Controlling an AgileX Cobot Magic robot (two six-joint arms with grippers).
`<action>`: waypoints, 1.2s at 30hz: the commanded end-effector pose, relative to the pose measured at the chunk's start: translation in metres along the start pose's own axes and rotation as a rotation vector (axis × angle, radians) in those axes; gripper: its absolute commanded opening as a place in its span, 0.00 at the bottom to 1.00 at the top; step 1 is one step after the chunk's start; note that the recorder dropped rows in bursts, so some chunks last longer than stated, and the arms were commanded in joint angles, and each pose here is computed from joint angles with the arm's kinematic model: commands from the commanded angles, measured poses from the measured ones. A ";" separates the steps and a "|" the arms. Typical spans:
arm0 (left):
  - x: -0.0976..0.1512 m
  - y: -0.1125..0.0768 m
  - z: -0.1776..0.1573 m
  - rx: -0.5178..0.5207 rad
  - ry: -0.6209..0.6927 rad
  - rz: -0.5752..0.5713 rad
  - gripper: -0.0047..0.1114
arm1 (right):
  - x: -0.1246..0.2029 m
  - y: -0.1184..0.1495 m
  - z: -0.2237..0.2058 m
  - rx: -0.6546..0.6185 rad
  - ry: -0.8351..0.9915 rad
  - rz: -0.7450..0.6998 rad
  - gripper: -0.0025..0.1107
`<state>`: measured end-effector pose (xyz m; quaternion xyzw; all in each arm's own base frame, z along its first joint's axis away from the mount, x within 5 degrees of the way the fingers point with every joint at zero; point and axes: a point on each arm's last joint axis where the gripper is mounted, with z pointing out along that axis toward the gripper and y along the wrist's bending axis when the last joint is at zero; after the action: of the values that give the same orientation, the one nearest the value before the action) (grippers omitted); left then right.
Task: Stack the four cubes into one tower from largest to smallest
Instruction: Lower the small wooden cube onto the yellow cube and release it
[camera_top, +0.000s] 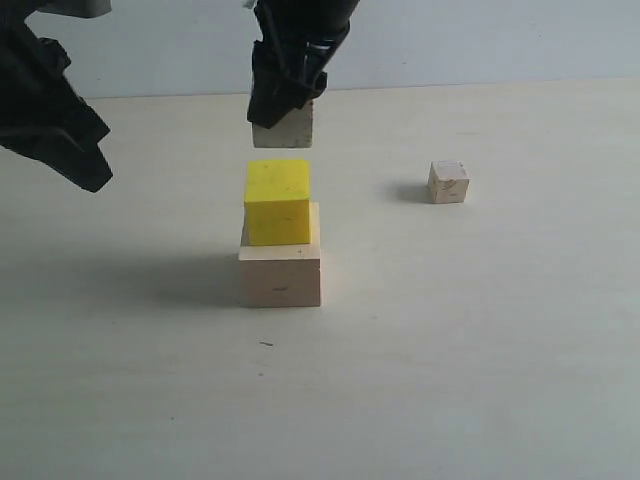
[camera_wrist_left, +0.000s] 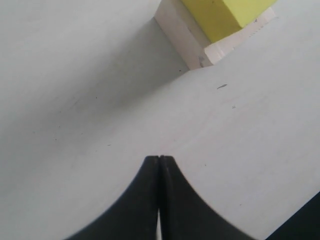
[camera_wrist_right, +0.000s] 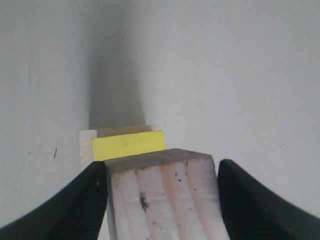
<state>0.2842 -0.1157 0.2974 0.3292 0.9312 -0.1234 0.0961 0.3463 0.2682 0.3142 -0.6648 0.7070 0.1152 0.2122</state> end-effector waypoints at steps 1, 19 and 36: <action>0.001 -0.002 -0.004 0.001 -0.011 0.004 0.04 | -0.005 0.002 -0.002 -0.004 -0.027 -0.008 0.02; 0.000 -0.002 -0.004 -0.003 -0.020 0.006 0.04 | 0.000 -0.001 0.019 -0.043 -0.004 0.044 0.02; -0.001 -0.002 -0.004 -0.006 -0.025 0.008 0.04 | 0.003 -0.004 0.034 -0.065 0.018 0.044 0.02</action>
<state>0.2843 -0.1158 0.2974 0.3292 0.9312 -0.1233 0.0967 0.3554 0.2791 0.2791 -0.6544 0.7236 0.1359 0.1725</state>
